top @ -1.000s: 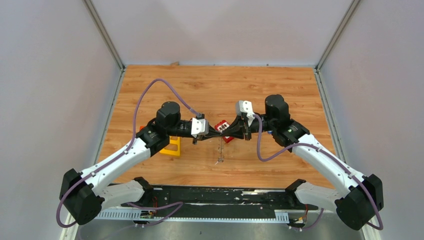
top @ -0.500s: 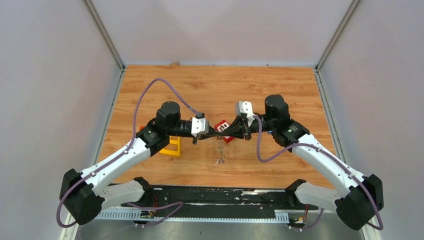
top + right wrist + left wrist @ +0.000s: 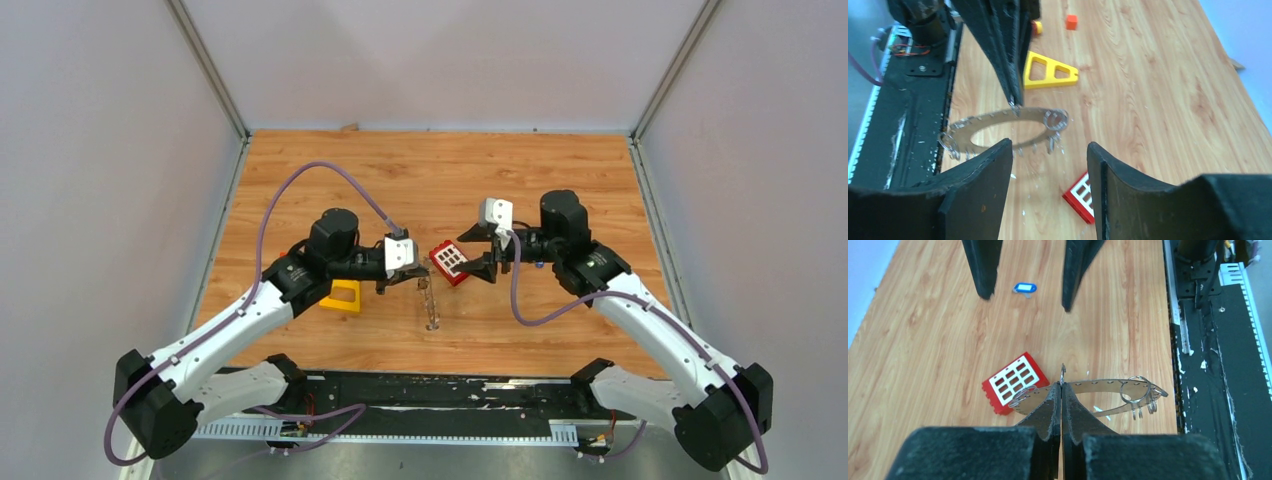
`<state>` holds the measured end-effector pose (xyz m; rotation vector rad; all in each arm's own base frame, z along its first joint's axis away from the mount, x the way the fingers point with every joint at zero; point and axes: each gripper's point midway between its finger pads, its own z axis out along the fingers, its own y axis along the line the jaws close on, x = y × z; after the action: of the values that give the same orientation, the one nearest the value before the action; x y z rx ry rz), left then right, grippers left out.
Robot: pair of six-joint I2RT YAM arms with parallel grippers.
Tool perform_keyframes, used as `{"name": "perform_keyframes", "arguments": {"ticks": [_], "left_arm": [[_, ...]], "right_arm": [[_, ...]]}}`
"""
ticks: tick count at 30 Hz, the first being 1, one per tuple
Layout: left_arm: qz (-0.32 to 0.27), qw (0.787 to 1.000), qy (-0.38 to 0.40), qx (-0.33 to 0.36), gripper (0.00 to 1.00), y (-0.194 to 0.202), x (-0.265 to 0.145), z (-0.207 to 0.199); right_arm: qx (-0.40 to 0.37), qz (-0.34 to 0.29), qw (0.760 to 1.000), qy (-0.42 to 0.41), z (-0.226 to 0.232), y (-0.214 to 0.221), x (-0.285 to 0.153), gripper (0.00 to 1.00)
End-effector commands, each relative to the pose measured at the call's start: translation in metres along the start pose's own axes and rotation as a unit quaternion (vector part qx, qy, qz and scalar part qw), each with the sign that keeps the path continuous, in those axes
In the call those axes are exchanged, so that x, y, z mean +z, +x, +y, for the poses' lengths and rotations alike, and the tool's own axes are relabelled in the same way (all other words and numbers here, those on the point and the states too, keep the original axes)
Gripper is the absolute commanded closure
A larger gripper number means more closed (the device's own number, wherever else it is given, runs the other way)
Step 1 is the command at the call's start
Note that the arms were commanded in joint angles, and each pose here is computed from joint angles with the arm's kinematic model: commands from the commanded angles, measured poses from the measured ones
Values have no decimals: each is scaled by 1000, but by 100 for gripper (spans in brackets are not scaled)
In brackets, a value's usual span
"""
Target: Put the keys on the keyring
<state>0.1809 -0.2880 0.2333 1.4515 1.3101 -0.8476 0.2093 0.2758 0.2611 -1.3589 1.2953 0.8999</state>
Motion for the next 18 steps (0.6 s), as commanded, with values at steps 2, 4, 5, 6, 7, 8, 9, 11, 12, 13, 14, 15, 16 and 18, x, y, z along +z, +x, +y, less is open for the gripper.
{"name": "perform_keyframes", "arguments": {"ticks": [2,4,5,6,7,8,9,11,12,13,14,15,16,18], "left_arm": [[-5,999,-42,28,100,-19,-15,10],[-5,998,-48,27,100,-18,-17,10],[-5,998,-50,27,100,-18,-18,10],[-4,998,-50,25,100,-17,-18,10],[-2,998,-50,23,100,-17,-18,9],[-2,999,-49,20,100,-16,-19,9],[-2,999,-48,18,100,-16,-19,8],[-4,999,-42,13,100,-17,-19,5],[-6,999,-40,12,100,-17,-19,3],[-8,999,-38,11,100,-17,-19,2],[-9,999,-36,10,100,-18,-19,1],[-9,999,-35,10,100,-18,-19,1],[-10,999,-34,9,100,-18,-19,1],[-11,999,-33,7,100,-19,-19,0]], "right_arm": [[5,31,995,95,-39,-1,-31,41],[22,58,989,131,-53,11,-42,37],[33,77,985,149,-59,21,-47,35],[43,97,980,167,-66,32,-52,33],[54,117,974,186,-71,43,-58,32],[66,137,967,204,-78,56,-64,32],[79,156,959,222,-84,68,-72,32],[110,192,941,254,-96,95,-87,32],[127,206,933,266,-101,108,-95,32],[143,220,925,273,-105,121,-101,32],[159,234,918,279,-109,133,-108,32],[175,250,908,287,-113,146,-114,32],[192,263,900,290,-117,157,-118,33],[221,285,885,295,-125,177,-126,34]]}}
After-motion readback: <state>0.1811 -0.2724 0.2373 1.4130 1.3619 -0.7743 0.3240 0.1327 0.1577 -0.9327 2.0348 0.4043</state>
